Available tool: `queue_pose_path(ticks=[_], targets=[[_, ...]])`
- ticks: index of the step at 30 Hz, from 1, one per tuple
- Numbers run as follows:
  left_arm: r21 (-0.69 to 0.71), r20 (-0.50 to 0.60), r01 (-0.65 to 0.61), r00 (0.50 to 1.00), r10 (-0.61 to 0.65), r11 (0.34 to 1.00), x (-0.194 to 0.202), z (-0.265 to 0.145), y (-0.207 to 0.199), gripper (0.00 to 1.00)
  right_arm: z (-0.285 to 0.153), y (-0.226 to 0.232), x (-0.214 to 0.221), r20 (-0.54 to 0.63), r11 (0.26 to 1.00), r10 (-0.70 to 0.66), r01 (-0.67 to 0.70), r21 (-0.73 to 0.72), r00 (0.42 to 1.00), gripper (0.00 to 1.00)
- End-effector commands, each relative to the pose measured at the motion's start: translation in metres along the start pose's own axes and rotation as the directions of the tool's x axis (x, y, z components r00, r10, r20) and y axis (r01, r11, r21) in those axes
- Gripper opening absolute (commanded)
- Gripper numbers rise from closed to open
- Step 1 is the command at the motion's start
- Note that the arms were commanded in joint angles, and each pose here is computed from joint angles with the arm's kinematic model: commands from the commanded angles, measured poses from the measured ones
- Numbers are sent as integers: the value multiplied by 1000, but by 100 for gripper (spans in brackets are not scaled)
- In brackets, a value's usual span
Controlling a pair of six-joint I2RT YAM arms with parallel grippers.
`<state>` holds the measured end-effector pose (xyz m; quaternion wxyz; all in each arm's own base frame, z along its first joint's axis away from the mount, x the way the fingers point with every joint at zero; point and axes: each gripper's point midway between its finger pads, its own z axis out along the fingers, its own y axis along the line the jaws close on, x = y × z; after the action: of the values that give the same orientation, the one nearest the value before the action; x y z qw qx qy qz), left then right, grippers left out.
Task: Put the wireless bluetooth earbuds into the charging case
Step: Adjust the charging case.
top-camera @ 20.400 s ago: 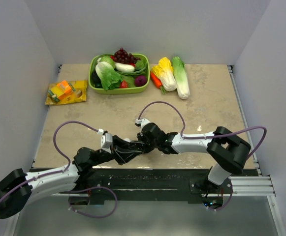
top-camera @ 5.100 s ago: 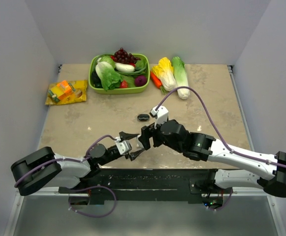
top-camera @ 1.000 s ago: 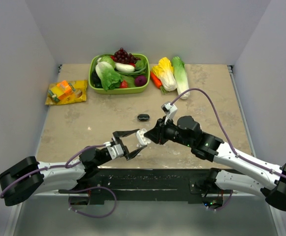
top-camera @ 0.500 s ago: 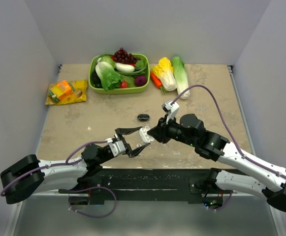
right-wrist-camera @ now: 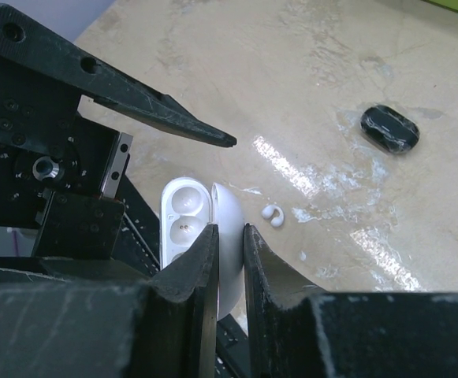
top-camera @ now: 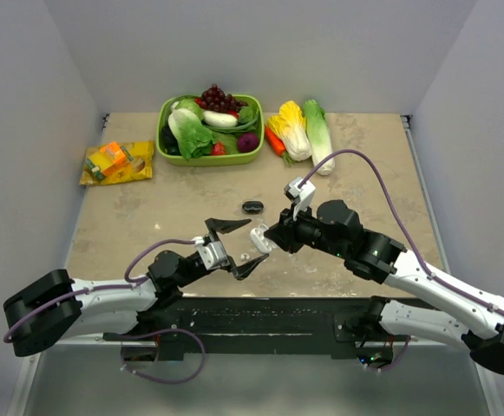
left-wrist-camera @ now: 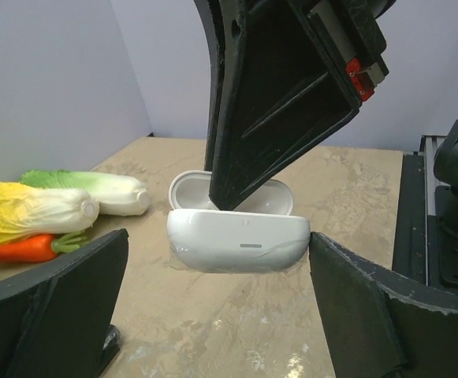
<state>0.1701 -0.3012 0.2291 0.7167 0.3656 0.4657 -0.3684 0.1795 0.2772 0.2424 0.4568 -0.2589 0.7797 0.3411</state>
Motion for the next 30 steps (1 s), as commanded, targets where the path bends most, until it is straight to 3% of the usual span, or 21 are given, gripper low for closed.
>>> queue_pose_path(ticks=[1, 6, 9, 13, 16, 22, 30], targets=[[-113, 80, 54, 996, -45, 992, -24, 10, 22, 100, -12, 8, -28, 64, 999, -43, 45, -22, 997, 0], [-120, 58, 177, 984, -171, 977, -19, 6, 18, 100, -26, 3, -46, 78, 991, -136, 135, 19, 988, 0], [-118, -27, 232, 971, -237, 965, -4, 5, 13, 100, -34, 5, -65, 115, 981, -192, 186, 55, 975, 0], [48, -107, 328, 941, -322, 943, 0, 1, -23, 100, -40, 15, -68, 107, 937, -343, 332, 105, 933, 0], [222, -111, 329, 944, -312, 918, -17, -4, -49, 100, -49, 12, -72, 86, 889, -447, 431, 156, 890, 0], [349, -83, 337, 941, -329, 874, -42, -10, -54, 97, -54, 17, -56, 25, 836, -537, 529, 144, 843, 0], [370, -122, 342, 940, -320, 864, -39, 9, -45, 83, -46, 34, -37, 4, 839, -544, 543, 47, 839, 0]])
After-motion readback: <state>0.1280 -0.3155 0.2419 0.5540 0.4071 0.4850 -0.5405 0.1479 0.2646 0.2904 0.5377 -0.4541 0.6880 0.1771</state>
